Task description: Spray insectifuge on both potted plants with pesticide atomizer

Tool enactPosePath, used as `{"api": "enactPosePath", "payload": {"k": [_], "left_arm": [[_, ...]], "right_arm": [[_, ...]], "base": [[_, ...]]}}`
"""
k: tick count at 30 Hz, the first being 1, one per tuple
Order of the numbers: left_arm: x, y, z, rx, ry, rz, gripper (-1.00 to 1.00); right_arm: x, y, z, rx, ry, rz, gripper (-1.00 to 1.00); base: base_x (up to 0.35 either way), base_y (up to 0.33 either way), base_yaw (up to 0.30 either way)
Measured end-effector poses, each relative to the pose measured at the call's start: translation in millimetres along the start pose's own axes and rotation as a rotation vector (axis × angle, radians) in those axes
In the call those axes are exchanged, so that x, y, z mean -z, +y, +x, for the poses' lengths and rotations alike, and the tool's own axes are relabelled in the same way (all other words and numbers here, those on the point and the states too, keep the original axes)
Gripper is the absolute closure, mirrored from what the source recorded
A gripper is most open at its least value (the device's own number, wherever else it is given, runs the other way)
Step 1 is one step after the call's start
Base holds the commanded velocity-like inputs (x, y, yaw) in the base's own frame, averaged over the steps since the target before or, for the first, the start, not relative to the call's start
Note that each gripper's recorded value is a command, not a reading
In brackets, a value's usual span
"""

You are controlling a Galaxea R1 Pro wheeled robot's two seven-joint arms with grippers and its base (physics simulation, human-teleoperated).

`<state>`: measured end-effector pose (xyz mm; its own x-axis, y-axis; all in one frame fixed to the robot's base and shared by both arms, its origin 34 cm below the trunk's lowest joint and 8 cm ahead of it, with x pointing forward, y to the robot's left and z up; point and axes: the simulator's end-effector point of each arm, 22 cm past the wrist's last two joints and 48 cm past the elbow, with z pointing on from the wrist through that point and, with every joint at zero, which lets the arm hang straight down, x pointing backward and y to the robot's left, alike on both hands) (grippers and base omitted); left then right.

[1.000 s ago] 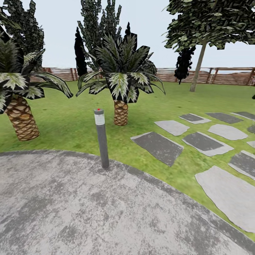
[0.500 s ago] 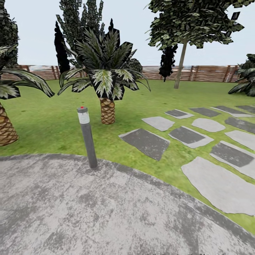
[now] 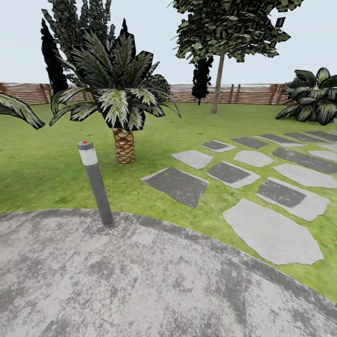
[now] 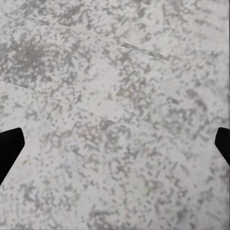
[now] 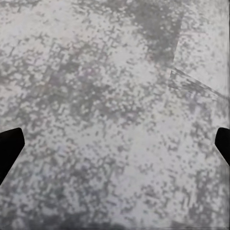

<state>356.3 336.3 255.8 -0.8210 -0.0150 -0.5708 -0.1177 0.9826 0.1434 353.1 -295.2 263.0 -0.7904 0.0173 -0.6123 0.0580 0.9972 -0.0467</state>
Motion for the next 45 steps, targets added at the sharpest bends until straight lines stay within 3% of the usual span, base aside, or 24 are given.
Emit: {"api": "enactPosePath", "payload": {"k": [10,36,45], "left_arm": [[0.0,0.1,2.5,-0.002,0.006,0.000,-1.00],[2.0,2.1,14.1,0.004,0.030,0.001,-1.00],[2.1,1.0,14.1,-0.002,0.029,0.004,-1.00]], "right_arm": [[0.2,0.0,2.7,0.000,0.006,0.000,-1.00],[0.2,-5.4,2.4,-0.010,0.005,0.013,-1.00],[0.3,-10.1,2.1,-0.022,0.003,0.024,-1.00]], "base": [[0.145,-0.088,-0.267],[0.283,-0.165,-0.291],[0.317,-0.129,-0.073]]}}
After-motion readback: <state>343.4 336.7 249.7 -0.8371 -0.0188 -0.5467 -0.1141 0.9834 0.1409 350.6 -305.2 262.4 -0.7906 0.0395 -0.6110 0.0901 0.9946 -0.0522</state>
